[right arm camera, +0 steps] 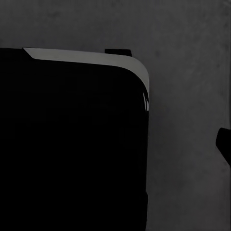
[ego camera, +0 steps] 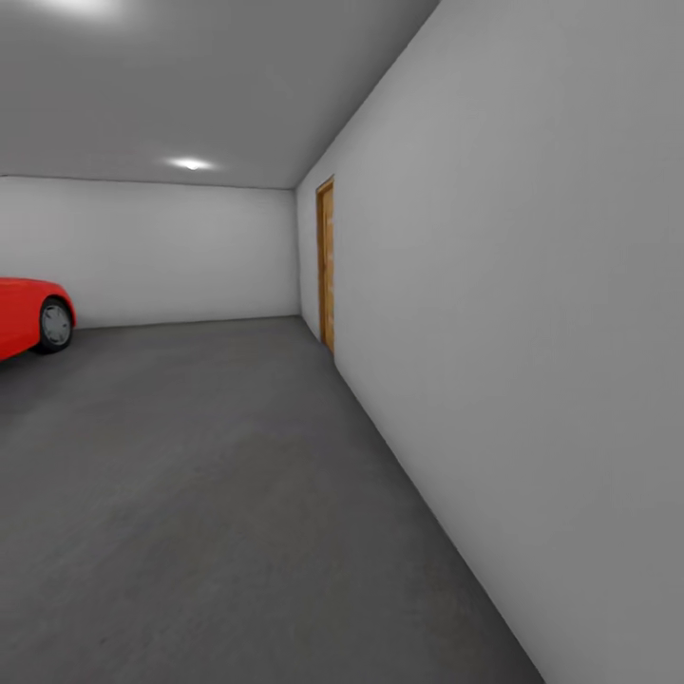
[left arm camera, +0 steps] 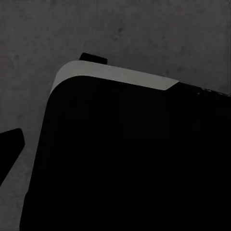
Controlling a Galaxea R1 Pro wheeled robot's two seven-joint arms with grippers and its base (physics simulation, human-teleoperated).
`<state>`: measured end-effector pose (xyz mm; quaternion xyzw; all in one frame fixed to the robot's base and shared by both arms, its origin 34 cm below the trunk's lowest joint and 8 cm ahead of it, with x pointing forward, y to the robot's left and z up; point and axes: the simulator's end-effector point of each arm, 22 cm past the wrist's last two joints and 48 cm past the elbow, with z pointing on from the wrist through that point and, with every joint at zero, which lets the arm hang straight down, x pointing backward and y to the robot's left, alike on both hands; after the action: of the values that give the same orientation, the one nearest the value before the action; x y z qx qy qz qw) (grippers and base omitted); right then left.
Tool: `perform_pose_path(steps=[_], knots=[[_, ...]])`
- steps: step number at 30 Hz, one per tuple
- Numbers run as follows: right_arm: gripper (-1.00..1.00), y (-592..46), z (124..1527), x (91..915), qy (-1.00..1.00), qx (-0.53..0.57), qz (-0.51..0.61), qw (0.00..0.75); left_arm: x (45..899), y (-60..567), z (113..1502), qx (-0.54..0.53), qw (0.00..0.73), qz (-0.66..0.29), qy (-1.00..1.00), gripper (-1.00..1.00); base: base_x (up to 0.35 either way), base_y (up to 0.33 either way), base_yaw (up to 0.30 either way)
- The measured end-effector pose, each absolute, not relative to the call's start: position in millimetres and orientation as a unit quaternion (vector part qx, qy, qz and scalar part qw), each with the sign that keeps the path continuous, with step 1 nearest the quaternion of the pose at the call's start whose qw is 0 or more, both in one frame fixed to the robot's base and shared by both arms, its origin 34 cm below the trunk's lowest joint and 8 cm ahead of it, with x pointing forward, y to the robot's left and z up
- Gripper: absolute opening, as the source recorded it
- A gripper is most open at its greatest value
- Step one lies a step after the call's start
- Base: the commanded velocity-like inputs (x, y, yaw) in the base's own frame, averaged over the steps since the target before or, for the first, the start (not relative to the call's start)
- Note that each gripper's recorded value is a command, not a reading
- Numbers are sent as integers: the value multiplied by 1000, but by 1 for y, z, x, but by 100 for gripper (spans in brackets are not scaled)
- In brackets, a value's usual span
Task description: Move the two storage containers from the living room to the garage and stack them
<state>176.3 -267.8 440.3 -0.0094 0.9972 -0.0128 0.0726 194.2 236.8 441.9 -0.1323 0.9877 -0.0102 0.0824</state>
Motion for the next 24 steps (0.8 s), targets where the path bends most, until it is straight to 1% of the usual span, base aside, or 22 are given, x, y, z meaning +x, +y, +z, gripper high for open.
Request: perform_pose_path(steps=[24], knots=[[100, -267, 441, 177, 997, -7, -13, 76, 194, 239, 442, -133, 83, -8, 988, 100, 323, 0, 273]])
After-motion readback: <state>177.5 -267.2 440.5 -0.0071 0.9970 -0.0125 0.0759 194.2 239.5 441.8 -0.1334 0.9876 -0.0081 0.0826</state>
